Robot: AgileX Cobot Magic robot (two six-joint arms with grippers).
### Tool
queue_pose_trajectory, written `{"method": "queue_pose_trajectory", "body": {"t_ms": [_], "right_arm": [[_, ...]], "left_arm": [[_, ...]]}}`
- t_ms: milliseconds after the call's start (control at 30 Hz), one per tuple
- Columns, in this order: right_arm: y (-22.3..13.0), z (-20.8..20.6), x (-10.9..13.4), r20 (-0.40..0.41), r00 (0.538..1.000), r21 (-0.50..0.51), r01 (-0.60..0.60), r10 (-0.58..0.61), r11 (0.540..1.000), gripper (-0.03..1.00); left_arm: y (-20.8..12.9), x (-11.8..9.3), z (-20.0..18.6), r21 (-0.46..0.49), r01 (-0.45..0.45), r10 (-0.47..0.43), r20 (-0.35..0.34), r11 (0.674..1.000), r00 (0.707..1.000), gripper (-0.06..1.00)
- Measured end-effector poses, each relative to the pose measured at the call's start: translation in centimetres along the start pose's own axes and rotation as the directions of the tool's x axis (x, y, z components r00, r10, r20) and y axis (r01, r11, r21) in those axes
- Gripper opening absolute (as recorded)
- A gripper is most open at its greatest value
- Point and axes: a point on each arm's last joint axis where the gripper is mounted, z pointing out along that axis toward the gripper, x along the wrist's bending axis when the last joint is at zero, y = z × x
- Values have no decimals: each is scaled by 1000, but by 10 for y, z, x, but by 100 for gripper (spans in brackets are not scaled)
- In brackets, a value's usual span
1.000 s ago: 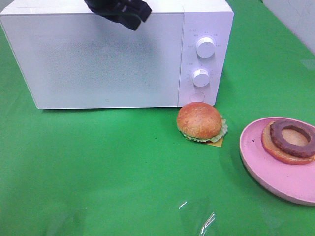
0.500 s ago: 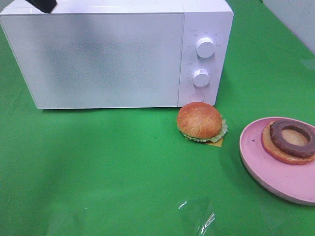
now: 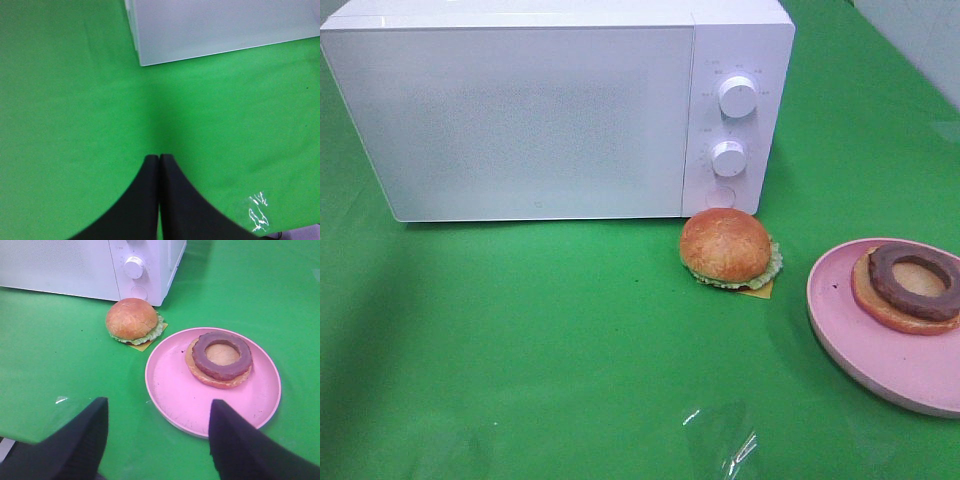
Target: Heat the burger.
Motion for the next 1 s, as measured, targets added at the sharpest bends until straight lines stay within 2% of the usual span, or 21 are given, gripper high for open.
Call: {"method": "queue_pose_trajectory", "body": {"t_ms": [33, 67, 100, 200, 233, 333, 400, 433, 467, 500, 533, 733, 767, 867, 1000], "right_arm": [[0, 0, 0, 0, 1000, 0, 0, 0, 1000, 56], [0, 0, 0, 0, 1000, 0, 0, 0, 1000, 56], [0, 0, 0, 0, 1000, 0, 0, 0, 1000, 56], [0, 0, 0, 0, 1000, 0, 0, 0, 1000, 56], [0, 0, 0, 0, 1000, 0, 0, 0, 1000, 56], [0, 0, 0, 0, 1000, 0, 0, 0, 1000, 56], [0, 0, 0, 0, 1000, 0, 0, 0, 1000, 56], [0, 0, 0, 0, 1000, 0, 0, 0, 1000, 56], [0, 0, 0, 0, 1000, 0, 0, 0, 1000, 56], [0, 0, 0, 0, 1000, 0, 0, 0, 1000, 56], [0, 0, 0, 0, 1000, 0, 0, 0, 1000, 56], [0, 0, 0, 0, 1000, 0, 0, 0, 1000, 56], [0, 0, 0, 0, 1000, 0, 0, 0, 1000, 56], [0, 0, 0, 0, 1000, 0, 0, 0, 1000, 56], [0, 0, 0, 0, 1000, 0, 0, 0, 1000, 56]], "left_arm": [[-23, 1, -12, -12, 28, -28, -18, 1000, 999, 0], [-23, 1, -12, -12, 28, -28, -18, 1000, 999, 0], [-44, -3, -21, -23, 34, -35, -24, 999, 999, 0], [-55, -6, -25, -32, 33, -34, -23, 999, 999, 0], [-79, -13, -34, -59, 33, -34, -17, 998, 999, 0], [-99, -19, -41, -85, 29, -31, -17, 996, 999, 0], [-140, -29, -55, -162, 15, -20, -28, 987, 999, 0], [-140, -29, -55, -162, 15, -20, -28, 987, 999, 0], [-163, -35, -63, -218, 4, -13, -38, 976, 999, 0], [-163, -35, -63, -218, 4, -13, -38, 976, 999, 0], [-183, -39, -67, -266, -6, -7, -47, 964, 999, 0], [-221, -47, -66, -344, -24, 3, -63, 939, 998, 0], [-242, -49, -59, -375, -35, 6, -78, 926, 997, 0], [-249, -49, -55, -382, -38, 4, -89, 923, 996, 0], [-272, -46, -38, -399, -54, -3, -141, 915, 990, 0]]}}
